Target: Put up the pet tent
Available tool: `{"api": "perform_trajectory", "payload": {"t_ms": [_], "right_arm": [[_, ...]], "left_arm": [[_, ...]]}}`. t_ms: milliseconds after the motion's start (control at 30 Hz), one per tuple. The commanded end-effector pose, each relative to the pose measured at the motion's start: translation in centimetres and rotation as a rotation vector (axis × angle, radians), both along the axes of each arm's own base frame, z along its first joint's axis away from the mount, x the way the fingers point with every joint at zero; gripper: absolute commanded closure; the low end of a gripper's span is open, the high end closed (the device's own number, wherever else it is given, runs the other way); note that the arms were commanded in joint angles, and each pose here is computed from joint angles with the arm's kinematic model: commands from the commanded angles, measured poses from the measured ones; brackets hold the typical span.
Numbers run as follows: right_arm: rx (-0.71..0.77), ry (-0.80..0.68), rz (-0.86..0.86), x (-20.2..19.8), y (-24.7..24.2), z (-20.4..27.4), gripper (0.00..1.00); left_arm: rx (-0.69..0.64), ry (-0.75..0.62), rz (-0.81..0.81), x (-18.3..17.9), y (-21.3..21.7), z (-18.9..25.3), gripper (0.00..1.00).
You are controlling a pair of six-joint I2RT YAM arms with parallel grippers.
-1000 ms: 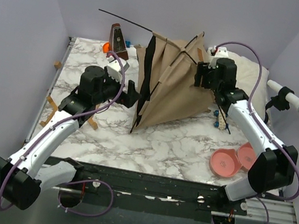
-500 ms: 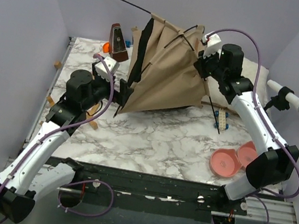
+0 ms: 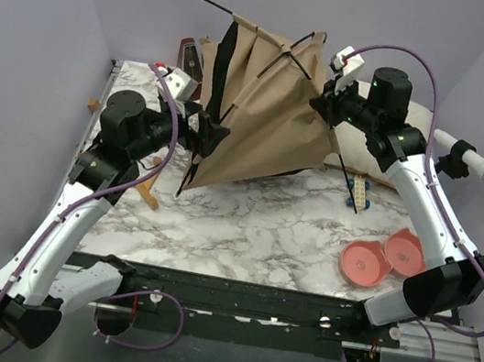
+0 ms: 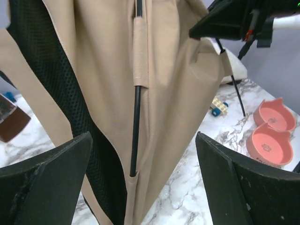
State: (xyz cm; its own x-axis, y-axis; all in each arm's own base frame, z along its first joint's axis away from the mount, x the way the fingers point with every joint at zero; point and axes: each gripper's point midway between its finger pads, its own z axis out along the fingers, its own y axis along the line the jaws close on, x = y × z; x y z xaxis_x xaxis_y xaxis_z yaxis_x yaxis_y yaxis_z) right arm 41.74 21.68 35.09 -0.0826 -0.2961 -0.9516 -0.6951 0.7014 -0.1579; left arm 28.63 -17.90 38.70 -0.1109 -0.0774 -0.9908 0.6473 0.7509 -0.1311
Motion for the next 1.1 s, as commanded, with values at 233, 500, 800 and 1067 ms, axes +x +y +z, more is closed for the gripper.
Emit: {"api": "perform_trajectory", "payload": {"t_ms": [233, 500, 800, 1067], "right_arm": [[0.046, -0.116, 0.133, -2.7, 1.2, 5.4, 0.99], [0.191, -0.18, 0.048, 0.1, 1.8, 6.9, 0.51], [0.471, -0.04, 0.04, -2.1, 2.7, 7.5, 0.0], [0.665, 0.154, -0.114, -5.4, 0.4, 2.5, 0.0]], "left_arm": [[0.092, 0.153, -0.089, 0.4, -3.1, -5.1, 0.38], [0.044, 0.141, -0.07, -0.9, -3.7, -6.2, 1.0], [-0.311, 0.108, 0.356, -1.0, 1.4, -7.5, 1.0], [-0.419, 0.222, 0.451, 0.2, -1.3, -11.2, 1.0]]}}
